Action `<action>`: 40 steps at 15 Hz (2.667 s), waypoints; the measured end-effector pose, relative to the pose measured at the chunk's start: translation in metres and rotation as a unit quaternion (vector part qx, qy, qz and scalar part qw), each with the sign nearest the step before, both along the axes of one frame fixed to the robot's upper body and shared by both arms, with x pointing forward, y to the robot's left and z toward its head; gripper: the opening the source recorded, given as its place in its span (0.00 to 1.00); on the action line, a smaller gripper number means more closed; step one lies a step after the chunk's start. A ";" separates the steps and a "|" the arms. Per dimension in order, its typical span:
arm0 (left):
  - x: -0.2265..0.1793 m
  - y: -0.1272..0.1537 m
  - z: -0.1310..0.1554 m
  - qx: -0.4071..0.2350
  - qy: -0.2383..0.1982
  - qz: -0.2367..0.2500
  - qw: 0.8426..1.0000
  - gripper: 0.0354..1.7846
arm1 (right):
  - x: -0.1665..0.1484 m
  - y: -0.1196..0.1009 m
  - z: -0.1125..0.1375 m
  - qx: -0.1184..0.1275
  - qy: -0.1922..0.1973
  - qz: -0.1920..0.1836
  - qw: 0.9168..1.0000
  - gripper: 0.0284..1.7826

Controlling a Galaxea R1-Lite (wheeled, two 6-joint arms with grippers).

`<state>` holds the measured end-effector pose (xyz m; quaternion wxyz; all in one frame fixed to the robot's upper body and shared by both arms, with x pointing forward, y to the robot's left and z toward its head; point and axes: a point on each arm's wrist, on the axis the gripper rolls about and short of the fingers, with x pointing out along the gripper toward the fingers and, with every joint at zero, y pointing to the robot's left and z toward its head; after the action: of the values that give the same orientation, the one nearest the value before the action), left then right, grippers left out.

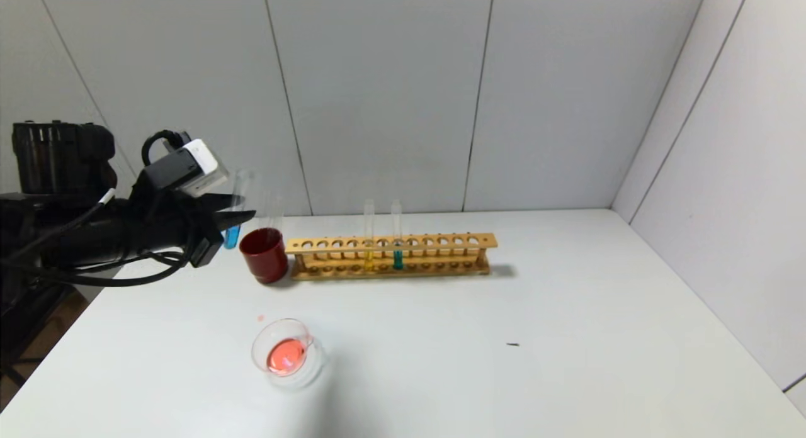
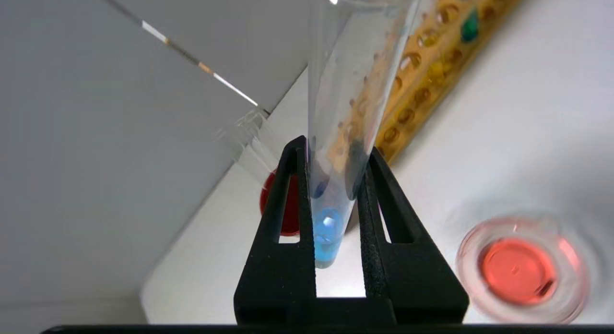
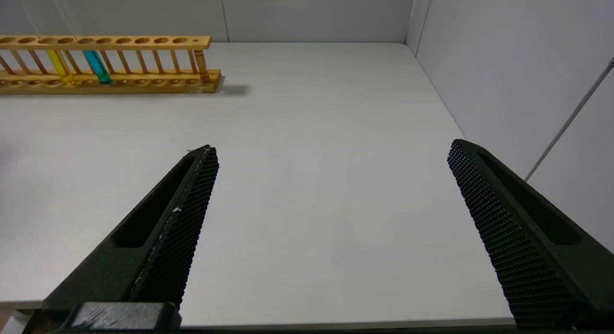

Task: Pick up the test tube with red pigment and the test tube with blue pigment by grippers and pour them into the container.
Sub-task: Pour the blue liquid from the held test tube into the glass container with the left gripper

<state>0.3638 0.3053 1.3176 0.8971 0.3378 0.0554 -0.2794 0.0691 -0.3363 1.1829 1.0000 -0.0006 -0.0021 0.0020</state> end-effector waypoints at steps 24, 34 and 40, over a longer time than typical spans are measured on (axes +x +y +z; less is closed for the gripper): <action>0.002 0.025 -0.088 0.379 -0.064 -0.179 0.905 0.16 | 0.000 0.000 0.000 0.000 0.000 0.000 1.000 0.98; 0.025 0.026 -0.092 0.457 -0.086 -0.192 0.864 0.16 | 0.000 0.000 0.000 0.000 0.000 0.000 1.000 0.98; 0.028 0.026 -0.090 0.508 -0.073 -0.208 0.833 0.16 | 0.000 0.000 0.000 0.000 0.000 0.000 1.000 0.98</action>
<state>0.3919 0.3316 1.2279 0.5213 0.7692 0.0523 -0.3659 0.0691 -0.3363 1.1829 1.0000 -0.0006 -0.0019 0.0018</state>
